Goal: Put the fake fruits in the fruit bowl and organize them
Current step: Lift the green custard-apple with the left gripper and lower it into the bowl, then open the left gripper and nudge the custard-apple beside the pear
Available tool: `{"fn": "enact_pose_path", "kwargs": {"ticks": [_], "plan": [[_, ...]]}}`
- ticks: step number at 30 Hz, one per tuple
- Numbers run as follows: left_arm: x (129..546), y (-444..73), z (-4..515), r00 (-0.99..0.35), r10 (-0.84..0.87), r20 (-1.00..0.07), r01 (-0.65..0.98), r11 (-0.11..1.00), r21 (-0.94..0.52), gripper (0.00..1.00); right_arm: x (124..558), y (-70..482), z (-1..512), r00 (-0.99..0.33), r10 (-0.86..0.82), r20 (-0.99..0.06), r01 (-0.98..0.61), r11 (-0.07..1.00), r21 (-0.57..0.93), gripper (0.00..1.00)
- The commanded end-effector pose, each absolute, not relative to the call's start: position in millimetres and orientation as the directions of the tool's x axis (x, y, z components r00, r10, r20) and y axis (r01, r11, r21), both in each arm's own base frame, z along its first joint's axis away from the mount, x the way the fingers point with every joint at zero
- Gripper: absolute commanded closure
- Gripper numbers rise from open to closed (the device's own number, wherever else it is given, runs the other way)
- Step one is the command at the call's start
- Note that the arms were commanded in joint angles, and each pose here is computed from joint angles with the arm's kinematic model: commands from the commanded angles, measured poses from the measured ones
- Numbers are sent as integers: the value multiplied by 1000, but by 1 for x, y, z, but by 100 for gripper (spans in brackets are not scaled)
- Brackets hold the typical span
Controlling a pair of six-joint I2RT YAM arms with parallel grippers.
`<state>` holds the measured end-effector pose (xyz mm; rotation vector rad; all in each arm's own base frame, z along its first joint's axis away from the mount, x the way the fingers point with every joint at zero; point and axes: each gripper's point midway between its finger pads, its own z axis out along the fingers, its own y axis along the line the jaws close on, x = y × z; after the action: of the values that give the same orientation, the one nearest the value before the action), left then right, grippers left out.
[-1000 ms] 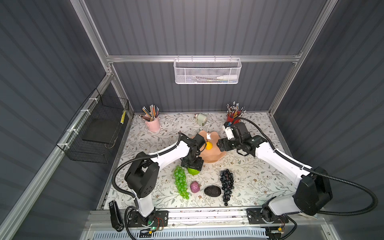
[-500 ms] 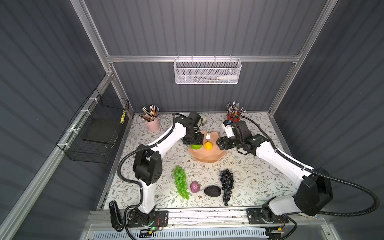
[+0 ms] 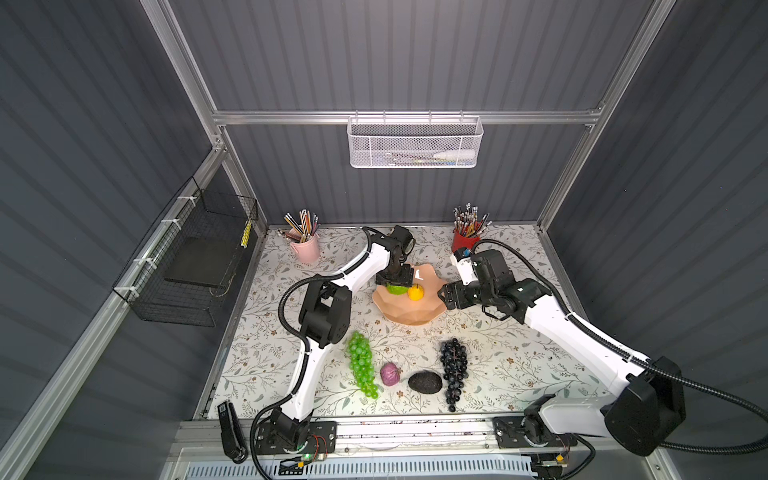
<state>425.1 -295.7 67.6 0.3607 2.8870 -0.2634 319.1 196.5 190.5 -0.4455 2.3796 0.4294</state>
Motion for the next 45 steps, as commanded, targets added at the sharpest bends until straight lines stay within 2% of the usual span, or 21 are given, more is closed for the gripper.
{"fn": "enact_pose_path", "kwargs": {"ticks": [1, 6, 11, 17, 26, 38, 45], "plan": [[432, -295, 62, -944, 226, -239, 264, 954, -143, 44, 313, 196, 191, -724, -199, -661, -424, 884, 198, 14], [426, -306, 57, -953, 206, -221, 253, 945, -209, 39, 314, 195, 188, -723, -207, -659, -424, 886, 187, 14], [428, -307, 66, -950, 190, -249, 247, 943, -224, 23, 314, 197, 188, -722, -214, -659, -435, 880, 191, 14], [430, -307, 85, -942, 177, -286, 247, 942, -229, 18, 309, 198, 182, -727, -238, -644, -453, 871, 189, 14], [425, -297, 117, -932, 173, -320, 248, 946, -210, 15, 301, 204, 181, -723, -248, -645, -478, 853, 208, 15], [413, -290, 119, -936, 178, -303, 246, 947, -204, 17, 289, 219, 176, -721, -283, -633, -511, 834, 209, 17], [385, -266, 122, -943, 199, -268, 247, 956, -160, 17, 274, 224, 170, -718, -341, -607, -543, 820, 181, 17]]}}
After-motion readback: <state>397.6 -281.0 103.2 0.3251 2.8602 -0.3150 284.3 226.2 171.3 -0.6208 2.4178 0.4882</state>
